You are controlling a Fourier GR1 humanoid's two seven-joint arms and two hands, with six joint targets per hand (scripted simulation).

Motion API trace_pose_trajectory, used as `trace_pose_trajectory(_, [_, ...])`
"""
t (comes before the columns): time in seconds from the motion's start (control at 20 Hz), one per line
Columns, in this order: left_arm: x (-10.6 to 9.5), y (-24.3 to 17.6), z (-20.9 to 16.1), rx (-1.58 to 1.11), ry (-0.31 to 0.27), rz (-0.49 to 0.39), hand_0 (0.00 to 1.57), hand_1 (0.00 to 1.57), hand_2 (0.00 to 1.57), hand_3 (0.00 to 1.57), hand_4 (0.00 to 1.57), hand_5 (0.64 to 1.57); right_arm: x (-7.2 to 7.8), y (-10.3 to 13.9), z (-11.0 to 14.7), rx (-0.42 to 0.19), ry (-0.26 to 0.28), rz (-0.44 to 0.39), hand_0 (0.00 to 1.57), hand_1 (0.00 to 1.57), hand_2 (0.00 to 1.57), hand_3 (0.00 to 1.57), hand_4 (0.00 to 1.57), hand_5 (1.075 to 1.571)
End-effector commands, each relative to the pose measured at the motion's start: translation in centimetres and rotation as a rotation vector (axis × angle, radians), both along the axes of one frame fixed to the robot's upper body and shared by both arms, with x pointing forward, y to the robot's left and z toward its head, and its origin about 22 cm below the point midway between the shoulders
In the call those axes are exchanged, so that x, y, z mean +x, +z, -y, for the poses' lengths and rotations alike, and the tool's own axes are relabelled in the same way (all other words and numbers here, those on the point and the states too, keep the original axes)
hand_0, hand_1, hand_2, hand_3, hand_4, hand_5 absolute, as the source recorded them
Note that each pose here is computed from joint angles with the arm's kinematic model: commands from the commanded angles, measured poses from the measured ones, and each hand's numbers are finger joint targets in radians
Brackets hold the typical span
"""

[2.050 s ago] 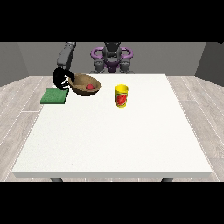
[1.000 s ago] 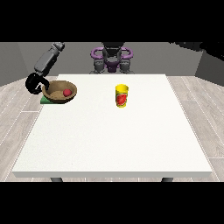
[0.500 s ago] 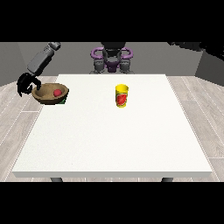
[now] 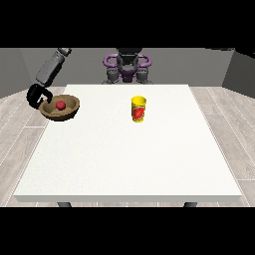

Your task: Pick the cup and pour the ball into the bowl, then pick the bowl and place it on the pad

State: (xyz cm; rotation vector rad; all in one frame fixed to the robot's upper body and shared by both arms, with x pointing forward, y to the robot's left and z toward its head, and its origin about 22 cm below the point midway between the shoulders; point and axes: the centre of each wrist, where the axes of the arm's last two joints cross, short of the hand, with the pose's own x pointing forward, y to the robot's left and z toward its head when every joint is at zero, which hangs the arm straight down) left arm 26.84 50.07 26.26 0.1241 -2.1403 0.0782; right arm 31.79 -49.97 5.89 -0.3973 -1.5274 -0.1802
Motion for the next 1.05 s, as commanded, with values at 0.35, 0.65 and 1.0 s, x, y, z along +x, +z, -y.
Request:
trace_pose_trajectory(0.35, [-0.2,-2.3,-1.3,-0.009,0.024,-0.069,0.0,0.0,0.0,0.0,0.65,1.538,-1.1,1.8,2.5,0.136,-0.109,-0.112,1.34,1.34,1.57,1.06,0.0,1.571])
trace_pose_trajectory(0.65, [0.2,-1.0,-0.7,-0.034,-0.026,-0.103,0.0,0.0,0.0,0.0,0.76,1.544,-0.9,1.2,1.9,0.078,-0.125,-0.213,0.0,0.0,0.0,0.0,0.0,1.485])
trace_pose_trajectory(1.0, [3.2,-8.4,3.8,-0.109,-0.067,-0.395,0.0,0.0,0.0,0.0,0.98,1.57,3.9,6.3,-1.4,0.061,0.081,-0.155,0.0,0.0,0.0,0.0,0.7,1.219])
